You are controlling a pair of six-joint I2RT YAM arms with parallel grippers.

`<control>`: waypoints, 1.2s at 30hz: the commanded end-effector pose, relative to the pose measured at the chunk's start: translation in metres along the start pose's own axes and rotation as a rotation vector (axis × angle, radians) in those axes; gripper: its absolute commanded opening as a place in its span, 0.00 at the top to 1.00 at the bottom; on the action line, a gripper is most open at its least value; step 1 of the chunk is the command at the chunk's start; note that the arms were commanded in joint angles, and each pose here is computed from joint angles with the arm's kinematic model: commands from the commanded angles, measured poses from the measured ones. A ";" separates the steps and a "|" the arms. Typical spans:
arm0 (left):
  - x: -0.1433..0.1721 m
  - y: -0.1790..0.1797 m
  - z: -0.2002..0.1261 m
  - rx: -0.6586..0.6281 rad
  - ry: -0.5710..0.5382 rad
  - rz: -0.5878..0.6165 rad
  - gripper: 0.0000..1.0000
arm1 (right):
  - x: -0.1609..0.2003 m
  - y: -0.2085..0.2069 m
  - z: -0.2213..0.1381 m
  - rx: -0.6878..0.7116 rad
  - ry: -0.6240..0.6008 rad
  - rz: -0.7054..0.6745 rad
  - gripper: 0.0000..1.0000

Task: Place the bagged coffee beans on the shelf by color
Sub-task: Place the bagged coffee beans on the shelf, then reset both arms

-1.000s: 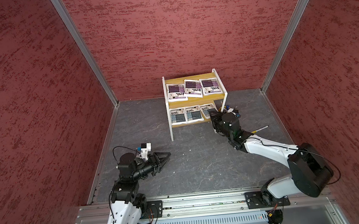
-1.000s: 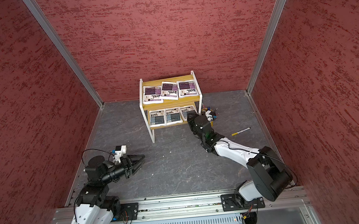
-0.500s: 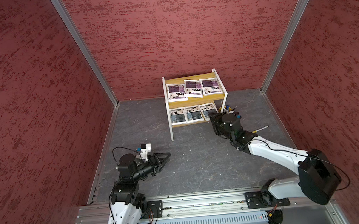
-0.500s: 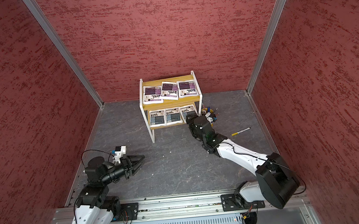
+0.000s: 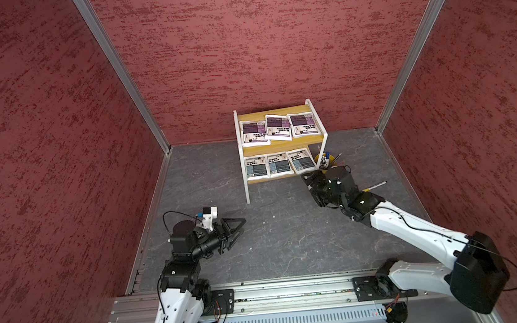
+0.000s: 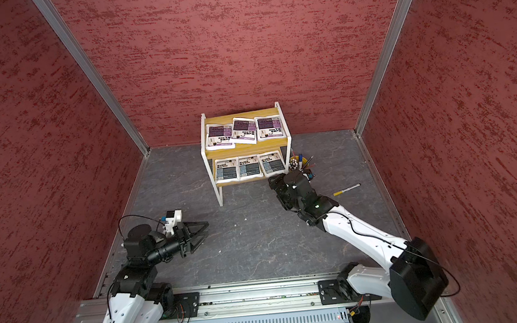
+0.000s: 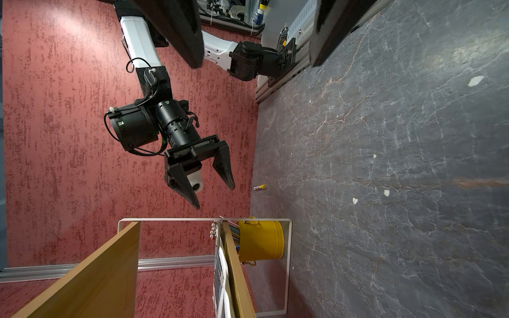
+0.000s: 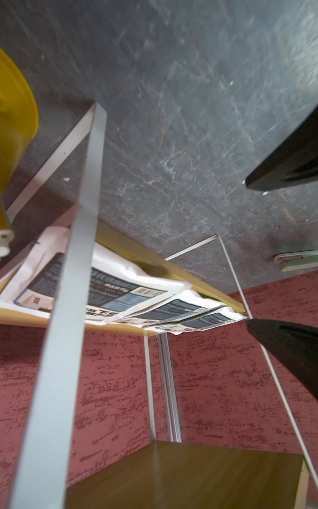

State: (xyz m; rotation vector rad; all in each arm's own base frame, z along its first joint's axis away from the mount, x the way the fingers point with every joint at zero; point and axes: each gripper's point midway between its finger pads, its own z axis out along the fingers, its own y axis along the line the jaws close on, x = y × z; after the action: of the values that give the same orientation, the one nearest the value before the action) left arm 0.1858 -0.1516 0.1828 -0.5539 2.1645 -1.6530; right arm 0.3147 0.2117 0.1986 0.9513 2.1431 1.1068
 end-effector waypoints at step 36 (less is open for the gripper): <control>-0.131 0.012 -0.055 -0.643 -0.528 0.674 0.00 | -0.155 -0.039 -0.084 0.214 -0.440 -0.815 0.02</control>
State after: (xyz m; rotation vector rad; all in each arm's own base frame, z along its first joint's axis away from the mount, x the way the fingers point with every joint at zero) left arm 0.2548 -0.0537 0.1819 -0.3697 2.1878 -0.5445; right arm 0.3158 0.0346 0.2072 0.3946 2.1182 0.2715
